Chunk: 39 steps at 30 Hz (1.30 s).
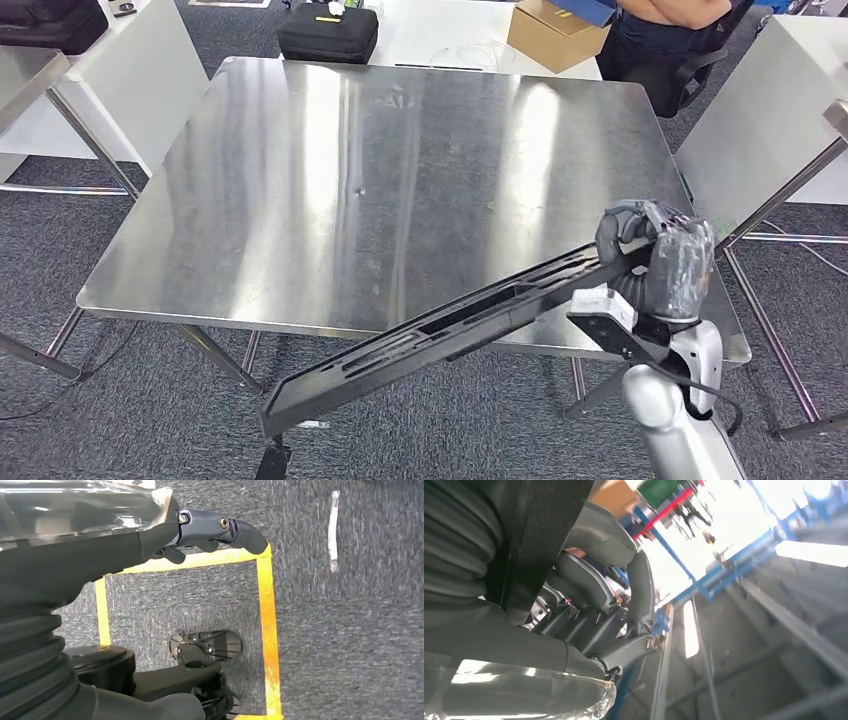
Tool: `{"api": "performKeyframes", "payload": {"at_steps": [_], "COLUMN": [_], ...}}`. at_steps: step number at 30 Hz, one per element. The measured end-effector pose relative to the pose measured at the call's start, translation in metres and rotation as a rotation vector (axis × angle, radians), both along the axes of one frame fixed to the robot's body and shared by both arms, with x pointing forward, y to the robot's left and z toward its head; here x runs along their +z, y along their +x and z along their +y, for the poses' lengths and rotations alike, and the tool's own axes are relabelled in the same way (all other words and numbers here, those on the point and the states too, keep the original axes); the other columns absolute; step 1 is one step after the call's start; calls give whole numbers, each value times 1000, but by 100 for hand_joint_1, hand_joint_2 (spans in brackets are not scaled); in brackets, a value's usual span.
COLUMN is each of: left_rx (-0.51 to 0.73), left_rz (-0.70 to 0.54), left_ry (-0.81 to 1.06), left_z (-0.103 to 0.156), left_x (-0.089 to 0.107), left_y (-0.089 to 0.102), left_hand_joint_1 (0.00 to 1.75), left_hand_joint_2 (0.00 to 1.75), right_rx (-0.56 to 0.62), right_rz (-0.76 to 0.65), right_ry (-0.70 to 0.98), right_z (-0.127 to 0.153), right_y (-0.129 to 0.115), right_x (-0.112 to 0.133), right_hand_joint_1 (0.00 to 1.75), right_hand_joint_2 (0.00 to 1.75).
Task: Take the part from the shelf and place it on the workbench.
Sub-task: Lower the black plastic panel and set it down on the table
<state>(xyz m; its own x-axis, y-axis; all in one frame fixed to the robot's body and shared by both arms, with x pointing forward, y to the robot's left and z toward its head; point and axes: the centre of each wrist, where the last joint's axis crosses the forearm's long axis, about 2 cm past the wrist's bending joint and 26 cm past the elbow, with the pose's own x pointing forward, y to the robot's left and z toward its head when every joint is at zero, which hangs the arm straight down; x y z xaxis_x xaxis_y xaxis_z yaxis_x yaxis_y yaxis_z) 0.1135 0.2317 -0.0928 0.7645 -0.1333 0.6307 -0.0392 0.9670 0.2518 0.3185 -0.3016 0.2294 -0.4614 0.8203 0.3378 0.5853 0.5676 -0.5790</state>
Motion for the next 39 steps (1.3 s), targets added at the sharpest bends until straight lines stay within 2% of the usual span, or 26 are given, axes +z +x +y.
{"api": "performKeyframes", "payload": {"at_steps": [8, 15, 21, 27, 33, 39], "left_rx": [-44, -66, -86, -112, -143, -171], "left_rz": [-2, -2, -3, -9, 6, 11], "left_ry": [-6, -7, -12, -17, -20, -25], "left_z": [-3, -4, -3, -4, -6, -7], "left_x": [3, 4, 5, 7, 8, 10], "left_y": [10, 14, 19, 24, 26, 33], "left_hand_joint_1": [0, 0, 0, 0, 0, 0], "left_hand_joint_2": [175, 175, 175, 175, 175, 175], "right_rx": [11, 33, 76, 102, 116, 131], "right_rz": [47, 69, 146, 177, 258, 271], "right_ry": [-200, -312, -474, -548, -612, -619], "right_z": [9, 25, 57, 82, 114, 149], "right_y": [56, 83, 107, 118, 123, 123], "right_x": [48, 74, 94, 109, 105, 115], "right_hand_joint_1": [175, 175, 175, 175, 175, 175], "right_hand_joint_2": [175, 175, 175, 175, 175, 175]}}
